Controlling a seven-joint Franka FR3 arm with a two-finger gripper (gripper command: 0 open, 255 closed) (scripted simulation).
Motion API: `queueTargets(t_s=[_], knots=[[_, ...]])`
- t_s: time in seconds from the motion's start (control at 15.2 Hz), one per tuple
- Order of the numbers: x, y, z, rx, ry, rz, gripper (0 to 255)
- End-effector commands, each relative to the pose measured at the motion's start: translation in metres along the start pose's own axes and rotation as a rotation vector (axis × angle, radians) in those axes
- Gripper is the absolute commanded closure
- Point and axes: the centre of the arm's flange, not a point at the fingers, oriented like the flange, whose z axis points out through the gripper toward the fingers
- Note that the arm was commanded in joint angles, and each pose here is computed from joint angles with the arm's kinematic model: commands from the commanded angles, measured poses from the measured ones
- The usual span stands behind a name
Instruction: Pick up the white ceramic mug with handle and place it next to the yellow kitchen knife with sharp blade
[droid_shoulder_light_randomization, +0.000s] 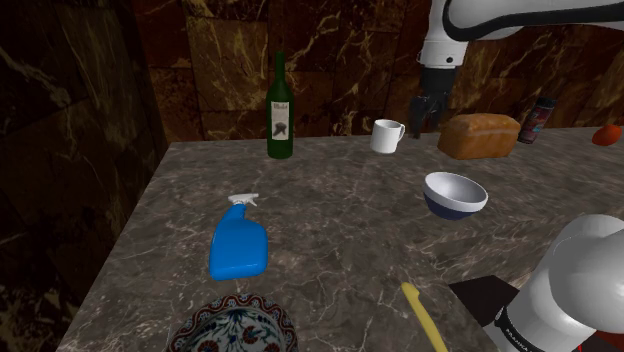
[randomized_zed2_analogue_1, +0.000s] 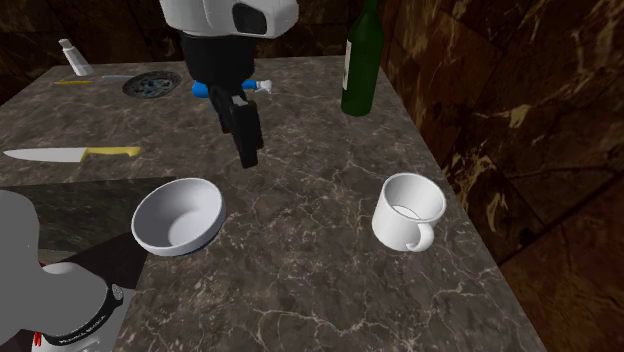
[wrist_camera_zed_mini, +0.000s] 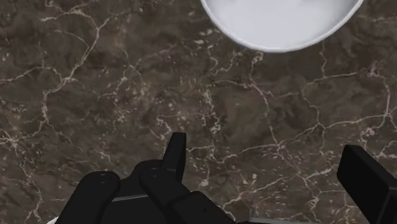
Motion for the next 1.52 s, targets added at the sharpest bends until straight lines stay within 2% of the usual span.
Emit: queueTargets(t_s=[0.0, 1.12, 1.45], knots=[[0.020, 0.014, 0.005, 0.001, 0.001, -0.003, 0], [0.213, 0.123, 0.050, 0.016, 0.000, -0.029, 0], [0.220, 0.127, 0.073, 0.017, 0.000, -0.030, 0]])
